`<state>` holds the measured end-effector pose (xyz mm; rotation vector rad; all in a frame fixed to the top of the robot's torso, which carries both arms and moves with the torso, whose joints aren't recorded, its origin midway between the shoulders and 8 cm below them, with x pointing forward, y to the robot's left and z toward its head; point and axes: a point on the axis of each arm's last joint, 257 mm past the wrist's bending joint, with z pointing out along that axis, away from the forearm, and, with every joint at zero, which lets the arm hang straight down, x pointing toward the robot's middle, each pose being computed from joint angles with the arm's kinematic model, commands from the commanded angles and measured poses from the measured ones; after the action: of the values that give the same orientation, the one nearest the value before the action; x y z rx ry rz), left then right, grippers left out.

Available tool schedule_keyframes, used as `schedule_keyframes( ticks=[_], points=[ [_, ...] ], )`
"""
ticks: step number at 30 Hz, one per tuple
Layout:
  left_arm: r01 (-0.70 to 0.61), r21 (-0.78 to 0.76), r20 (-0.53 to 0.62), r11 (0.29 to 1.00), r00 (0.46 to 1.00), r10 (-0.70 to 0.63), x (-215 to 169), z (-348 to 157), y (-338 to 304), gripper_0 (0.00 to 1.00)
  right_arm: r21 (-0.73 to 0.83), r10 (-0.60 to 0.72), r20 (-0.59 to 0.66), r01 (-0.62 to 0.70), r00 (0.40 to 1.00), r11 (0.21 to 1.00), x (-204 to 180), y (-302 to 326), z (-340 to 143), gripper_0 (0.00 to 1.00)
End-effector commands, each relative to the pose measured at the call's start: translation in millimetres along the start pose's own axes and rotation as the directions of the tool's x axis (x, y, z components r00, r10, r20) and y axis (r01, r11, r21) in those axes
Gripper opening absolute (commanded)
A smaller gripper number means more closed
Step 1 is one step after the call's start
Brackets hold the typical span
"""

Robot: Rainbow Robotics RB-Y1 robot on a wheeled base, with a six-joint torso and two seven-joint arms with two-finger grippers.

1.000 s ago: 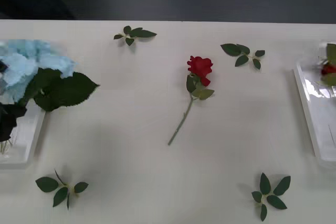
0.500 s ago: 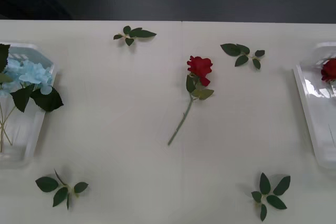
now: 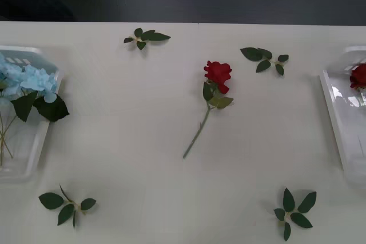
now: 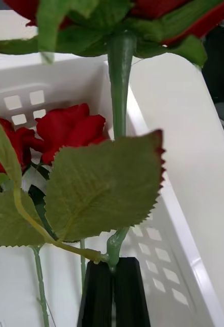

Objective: Put the red flowers into the right box and the blue flowers into the left box

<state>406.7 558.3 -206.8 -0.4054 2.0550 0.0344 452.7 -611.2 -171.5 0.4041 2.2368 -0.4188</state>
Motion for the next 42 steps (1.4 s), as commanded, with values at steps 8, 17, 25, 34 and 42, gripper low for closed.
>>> schedule_keyframes(
  ticks=[8,17,25,34,42],
  points=[
    [0.059,-0.032,0.025,0.998,0.998,-0.058,-7.0,22.6,22.4,0.02,0.026,-0.167,0.037,0.166,0.985,0.986,-17.0,5.7,13.3,0.75],
    [0.059,0.011,0.017,0.998,0.998,-0.059,-5.1,25.4,7.5,0.92,-0.058,-0.081,0.0,0.081,0.997,0.995,-26.2,41.5,3.3,0.75],
    [-0.053,0.082,0.024,0.995,0.998,0.051,-21.5,6.5,-23.1,1.0,-0.137,-0.019,-0.133,0.0,0.991,0.991,-15.5,96.7,-49.8,0.75],
    [-0.062,0.099,0.02,0.993,0.998,0.06,-33.8,-37.0,-47.5,1.0,-0.292,0.014,-0.205,-0.075,0.979,0.953,19.1,210.8,-100.0,0.75],
    [-0.142,0.16,-0.101,0.977,0.982,0.159,-15.4,-83.3,-100.0,1.0,-0.328,-0.026,-0.254,-0.06,0.967,0.943,71.4,331.7,-127.1,0.75]
  ],
)
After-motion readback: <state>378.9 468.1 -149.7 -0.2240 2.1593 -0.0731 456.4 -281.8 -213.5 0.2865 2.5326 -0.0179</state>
